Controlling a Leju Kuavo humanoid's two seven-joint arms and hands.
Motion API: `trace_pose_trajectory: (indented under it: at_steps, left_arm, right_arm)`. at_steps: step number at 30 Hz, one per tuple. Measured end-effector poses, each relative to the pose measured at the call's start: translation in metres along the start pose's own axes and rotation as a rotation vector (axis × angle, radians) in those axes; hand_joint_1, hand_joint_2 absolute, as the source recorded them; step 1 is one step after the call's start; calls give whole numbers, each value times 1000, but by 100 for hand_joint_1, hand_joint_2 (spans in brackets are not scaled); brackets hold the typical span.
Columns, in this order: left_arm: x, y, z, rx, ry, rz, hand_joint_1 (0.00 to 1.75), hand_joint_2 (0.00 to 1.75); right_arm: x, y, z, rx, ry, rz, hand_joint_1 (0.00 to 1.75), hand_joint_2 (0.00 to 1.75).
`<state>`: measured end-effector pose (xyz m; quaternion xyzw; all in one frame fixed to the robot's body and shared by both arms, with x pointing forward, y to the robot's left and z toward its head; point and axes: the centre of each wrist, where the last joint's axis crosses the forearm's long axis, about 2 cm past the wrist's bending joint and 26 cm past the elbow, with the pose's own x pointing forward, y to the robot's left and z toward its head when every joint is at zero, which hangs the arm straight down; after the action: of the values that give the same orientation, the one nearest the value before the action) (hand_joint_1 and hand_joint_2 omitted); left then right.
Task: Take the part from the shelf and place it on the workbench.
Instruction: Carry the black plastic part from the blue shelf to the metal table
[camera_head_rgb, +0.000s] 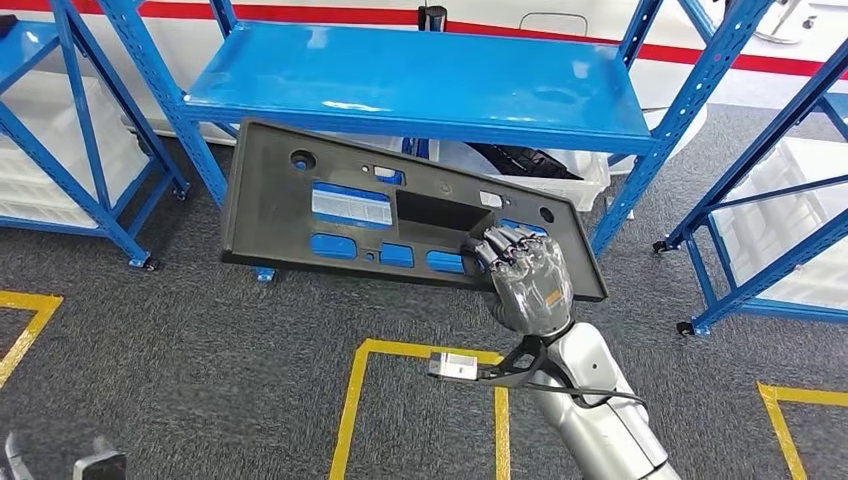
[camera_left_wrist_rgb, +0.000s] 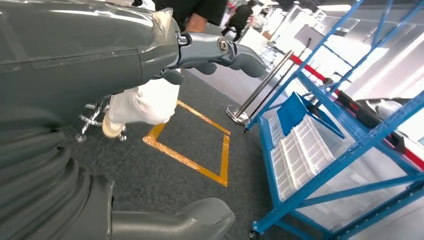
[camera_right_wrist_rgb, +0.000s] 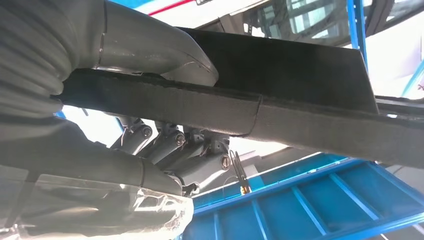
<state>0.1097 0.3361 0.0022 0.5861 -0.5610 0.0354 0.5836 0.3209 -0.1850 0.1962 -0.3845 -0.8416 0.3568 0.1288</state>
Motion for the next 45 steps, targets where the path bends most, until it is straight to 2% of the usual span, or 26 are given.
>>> trace_pose_trajectory:
  at_steps: [7,13,18,32,45]
  left_arm:
    - [-10,10,16,-86,-50,-92,0,175]
    - [-16,17,21,-104,-52,-119,0,175]
    - [-15,15,21,-78,-22,-84,0,175]
    - [-18,19,17,-107,-71,-150,0,175]
    - [-23,23,17,-89,-49,-158,0,175]
  right_arm:
    - [-5,-3,7,-4,24,13,175,175]
    - [-5,-4,8,-7,29,12,175,175]
    - [-4,-3,7,-8,28,10,175,175]
    - [-1,-2,11,-1,31,7,175,175]
    - [2,-5,10,-16,37,4,175,175]
